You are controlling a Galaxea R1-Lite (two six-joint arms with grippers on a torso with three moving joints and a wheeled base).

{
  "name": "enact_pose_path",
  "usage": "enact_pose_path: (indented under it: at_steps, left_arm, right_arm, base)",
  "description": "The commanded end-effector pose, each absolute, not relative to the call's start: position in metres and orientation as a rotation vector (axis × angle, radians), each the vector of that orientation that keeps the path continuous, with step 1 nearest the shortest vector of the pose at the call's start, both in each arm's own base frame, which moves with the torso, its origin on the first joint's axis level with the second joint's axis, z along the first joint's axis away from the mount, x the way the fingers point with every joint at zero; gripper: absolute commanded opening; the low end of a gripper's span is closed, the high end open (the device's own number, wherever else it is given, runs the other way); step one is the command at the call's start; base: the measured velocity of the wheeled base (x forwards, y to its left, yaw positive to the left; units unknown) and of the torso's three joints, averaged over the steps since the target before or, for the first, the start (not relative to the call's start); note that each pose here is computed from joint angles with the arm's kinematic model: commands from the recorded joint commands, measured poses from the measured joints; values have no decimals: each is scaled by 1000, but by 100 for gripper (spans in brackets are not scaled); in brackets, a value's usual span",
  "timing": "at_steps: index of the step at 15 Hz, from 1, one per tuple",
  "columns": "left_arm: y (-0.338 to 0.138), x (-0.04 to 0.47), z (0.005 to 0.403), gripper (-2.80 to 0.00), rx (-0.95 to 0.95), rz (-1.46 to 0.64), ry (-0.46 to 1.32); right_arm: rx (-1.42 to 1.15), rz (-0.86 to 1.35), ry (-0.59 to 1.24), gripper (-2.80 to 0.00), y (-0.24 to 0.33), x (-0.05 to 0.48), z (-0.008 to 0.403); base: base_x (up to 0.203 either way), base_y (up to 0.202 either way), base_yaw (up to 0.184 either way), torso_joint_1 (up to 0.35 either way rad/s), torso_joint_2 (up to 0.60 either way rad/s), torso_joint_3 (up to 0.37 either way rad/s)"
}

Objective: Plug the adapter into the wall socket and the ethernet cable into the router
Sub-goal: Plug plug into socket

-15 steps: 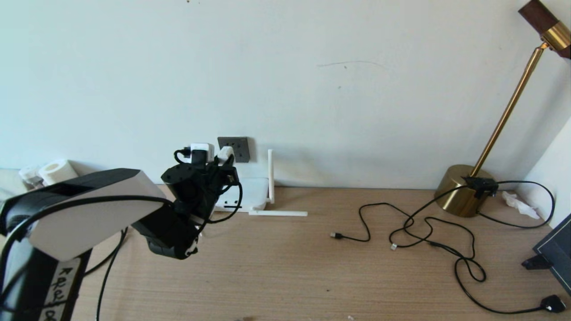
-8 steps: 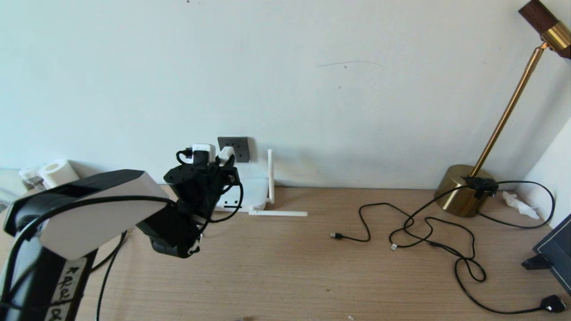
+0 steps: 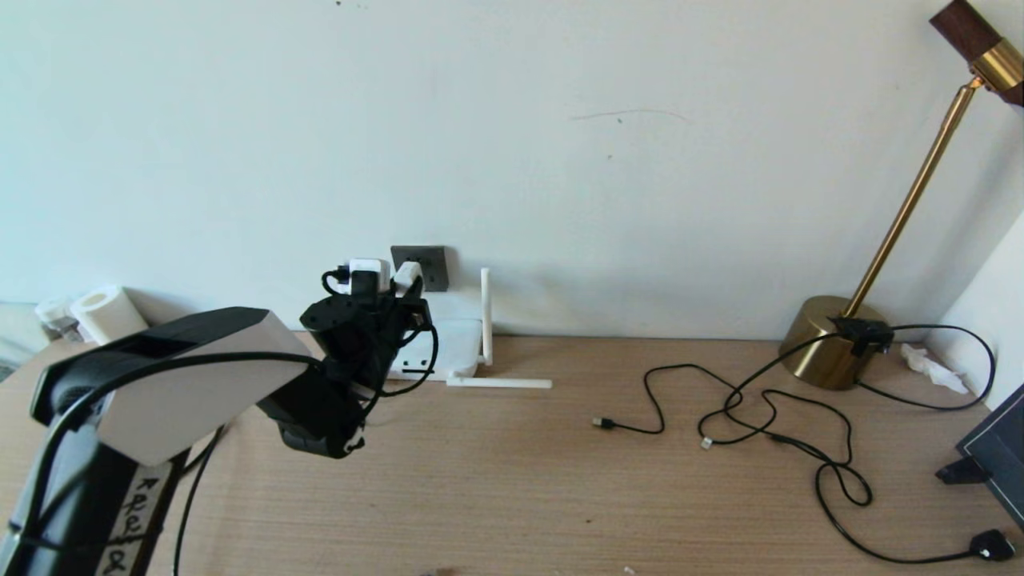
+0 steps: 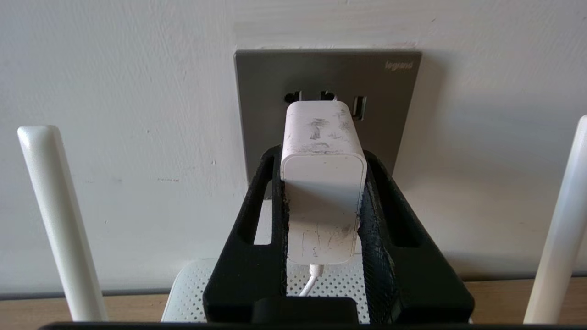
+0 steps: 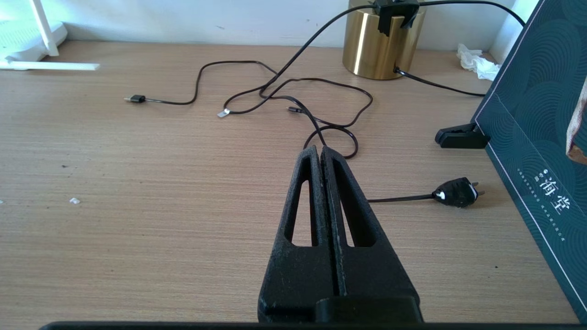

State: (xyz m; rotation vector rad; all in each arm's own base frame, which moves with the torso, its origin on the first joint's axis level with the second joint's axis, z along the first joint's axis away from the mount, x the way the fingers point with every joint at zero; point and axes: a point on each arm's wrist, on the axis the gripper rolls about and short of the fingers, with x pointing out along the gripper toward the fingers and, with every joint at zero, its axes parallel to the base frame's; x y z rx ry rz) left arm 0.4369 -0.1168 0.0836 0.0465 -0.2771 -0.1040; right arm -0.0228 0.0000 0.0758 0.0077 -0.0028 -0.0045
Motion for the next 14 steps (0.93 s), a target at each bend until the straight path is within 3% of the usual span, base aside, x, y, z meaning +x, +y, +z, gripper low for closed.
enact_pose_path:
  at_steps: [1,14]
  left_arm:
    - [-117,439,83,-280,45,-102,-288]
    - [-114,438,83,-280,49,-96,-284]
  right_arm:
    - [8,-5,-3,-280,0,-23,76]
    - [8,-5,-3,-280,0,-23,76]
  base:
    - [0,0,0,0,0,0]
    - [0,0,0,0,0,0]
